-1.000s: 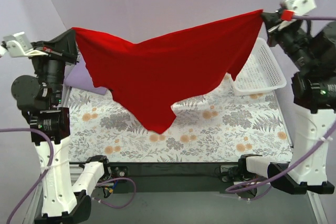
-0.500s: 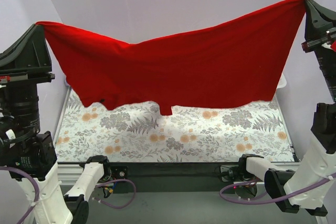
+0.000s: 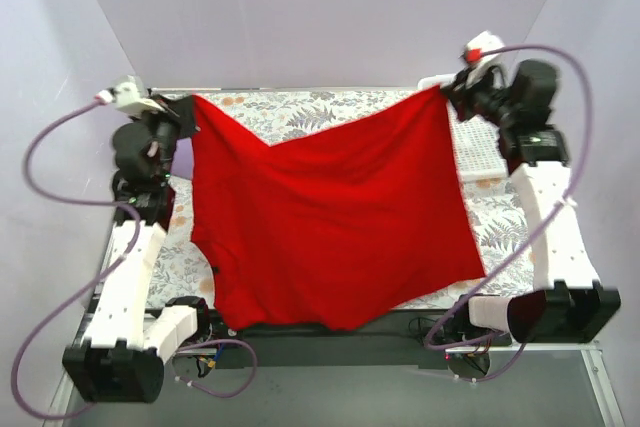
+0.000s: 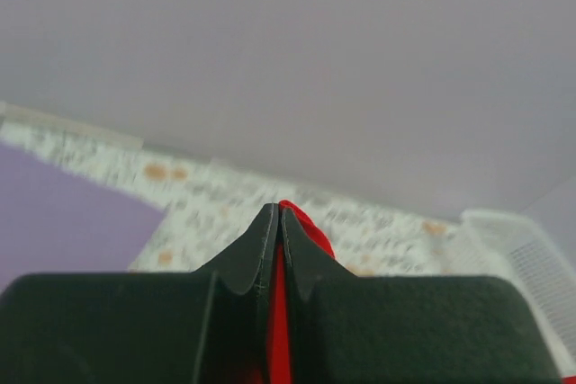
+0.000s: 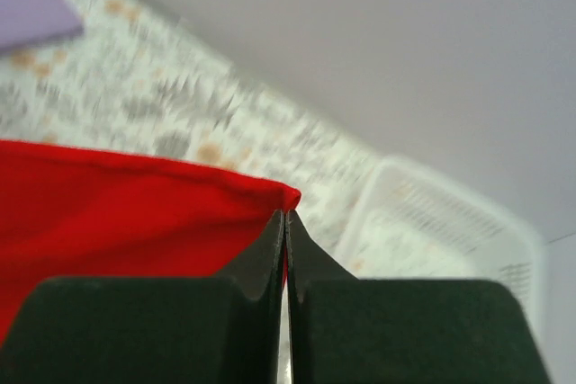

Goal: Fold and stack the t-shirts

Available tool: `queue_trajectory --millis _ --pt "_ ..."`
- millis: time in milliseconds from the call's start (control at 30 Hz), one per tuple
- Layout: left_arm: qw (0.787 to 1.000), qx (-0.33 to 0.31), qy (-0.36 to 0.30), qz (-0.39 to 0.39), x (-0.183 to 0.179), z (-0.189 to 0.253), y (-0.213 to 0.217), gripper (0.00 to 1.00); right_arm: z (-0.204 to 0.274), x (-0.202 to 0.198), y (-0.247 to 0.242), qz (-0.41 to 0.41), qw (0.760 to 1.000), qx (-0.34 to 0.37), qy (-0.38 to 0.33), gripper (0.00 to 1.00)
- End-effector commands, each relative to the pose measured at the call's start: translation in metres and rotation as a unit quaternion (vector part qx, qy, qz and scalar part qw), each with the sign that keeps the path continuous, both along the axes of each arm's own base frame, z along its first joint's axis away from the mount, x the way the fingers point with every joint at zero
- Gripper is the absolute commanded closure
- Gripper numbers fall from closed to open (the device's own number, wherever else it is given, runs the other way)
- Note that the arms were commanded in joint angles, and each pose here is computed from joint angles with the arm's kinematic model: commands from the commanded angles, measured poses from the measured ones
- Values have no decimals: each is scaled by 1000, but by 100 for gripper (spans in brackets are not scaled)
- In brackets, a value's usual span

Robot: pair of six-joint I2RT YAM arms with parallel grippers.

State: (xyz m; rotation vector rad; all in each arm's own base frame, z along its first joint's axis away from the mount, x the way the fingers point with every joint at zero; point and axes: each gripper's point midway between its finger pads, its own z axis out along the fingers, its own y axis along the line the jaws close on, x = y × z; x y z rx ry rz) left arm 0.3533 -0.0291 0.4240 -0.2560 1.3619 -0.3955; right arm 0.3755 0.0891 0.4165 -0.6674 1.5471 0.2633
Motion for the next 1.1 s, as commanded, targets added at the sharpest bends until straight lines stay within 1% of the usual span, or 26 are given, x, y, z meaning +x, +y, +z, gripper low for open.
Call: queue_trajectory --millis 0,33,67,133,167,233,267,333,367,400,467,600,633,733,767,833,1067 --pt "998 14 52 34 34 -71 12 100 -73 25 25 21 999 -10 29 99" --pt "995 14 89 32 51 -103 11 100 -92 32 31 26 999 -13 42 99" --pt "994 15 106 31 59 -127 10 100 -138 43 33 26 996 -18 87 99" --pt "989 13 146 28 75 -167 9 100 -164 62 37 22 995 -20 91 99" --pt "984 15 177 25 89 -199 8 100 -196 76 38 20 992 -24 123 99" --pt "976 16 214 25 101 -234 9 100 -220 92 41 20 989 -30 142 99" --pt "970 16 242 23 110 -263 9 100 -251 101 42 18 984 -35 173 99" --pt "968 16 251 21 121 -273 9 100 -259 120 41 11 983 -39 176 99" --pt "967 16 253 21 128 -277 9 100 -280 128 41 7 980 -43 195 99" --pt "965 18 260 20 137 -284 9 100 -276 140 38 -4 981 -46 187 99" --pt "963 26 266 20 148 -288 10 100 -292 152 35 -17 978 -51 199 99" --pt "961 43 272 26 170 -291 15 100 -293 173 25 -54 978 -60 192 99" --pt "962 46 268 28 175 -288 17 100 -286 179 24 -60 979 -60 183 99" --pt "965 49 256 27 183 -278 17 100 -275 191 14 -87 980 -63 169 99" --pt "966 48 250 42 187 -271 33 100 -272 193 12 -93 980 -63 166 99" --pt "967 52 244 47 190 -266 38 100 -269 197 8 -97 980 -62 163 99" --pt "967 58 245 47 197 -267 45 100 -273 198 19 -64 982 -52 170 99"
